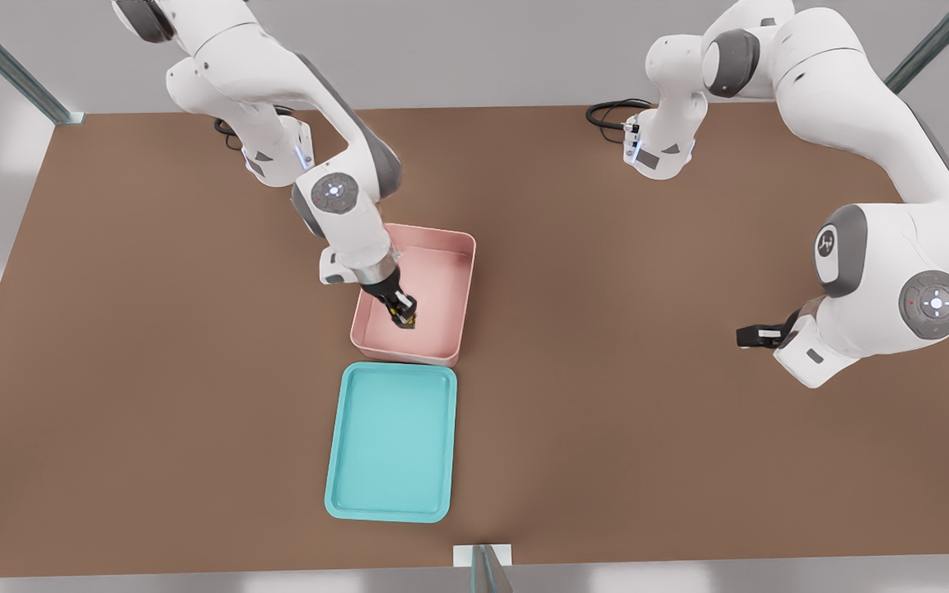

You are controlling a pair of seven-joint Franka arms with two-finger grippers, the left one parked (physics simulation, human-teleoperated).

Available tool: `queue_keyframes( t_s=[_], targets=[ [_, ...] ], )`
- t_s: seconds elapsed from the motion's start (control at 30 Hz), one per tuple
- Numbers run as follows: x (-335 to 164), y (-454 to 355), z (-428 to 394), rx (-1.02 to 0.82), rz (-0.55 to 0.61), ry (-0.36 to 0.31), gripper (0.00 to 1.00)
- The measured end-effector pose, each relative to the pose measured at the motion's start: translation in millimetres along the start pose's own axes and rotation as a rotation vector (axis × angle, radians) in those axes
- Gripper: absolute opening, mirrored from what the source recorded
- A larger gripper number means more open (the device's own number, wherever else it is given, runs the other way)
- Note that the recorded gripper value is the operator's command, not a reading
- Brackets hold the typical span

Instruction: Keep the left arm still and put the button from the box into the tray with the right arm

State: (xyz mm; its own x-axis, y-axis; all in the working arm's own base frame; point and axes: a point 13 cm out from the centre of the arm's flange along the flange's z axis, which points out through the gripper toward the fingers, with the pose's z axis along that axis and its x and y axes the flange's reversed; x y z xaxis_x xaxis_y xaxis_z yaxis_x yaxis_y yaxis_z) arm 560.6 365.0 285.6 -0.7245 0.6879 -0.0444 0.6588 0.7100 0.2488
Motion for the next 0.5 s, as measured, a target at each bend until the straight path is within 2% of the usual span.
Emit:
queue_keyframes(
  t_s=[0.1,0.2,0.37,0.5],
  targets=[
    [-83,33,-3,0.004,0.085,-0.02,0.42],
    [-129,51,20,0.037,0.114,-0.021,0.42],
    [-136,59,90,0.115,0.099,0.013,0.42],
    [-143,53,132,0.16,0.089,0.01,0.42]
  ],
)
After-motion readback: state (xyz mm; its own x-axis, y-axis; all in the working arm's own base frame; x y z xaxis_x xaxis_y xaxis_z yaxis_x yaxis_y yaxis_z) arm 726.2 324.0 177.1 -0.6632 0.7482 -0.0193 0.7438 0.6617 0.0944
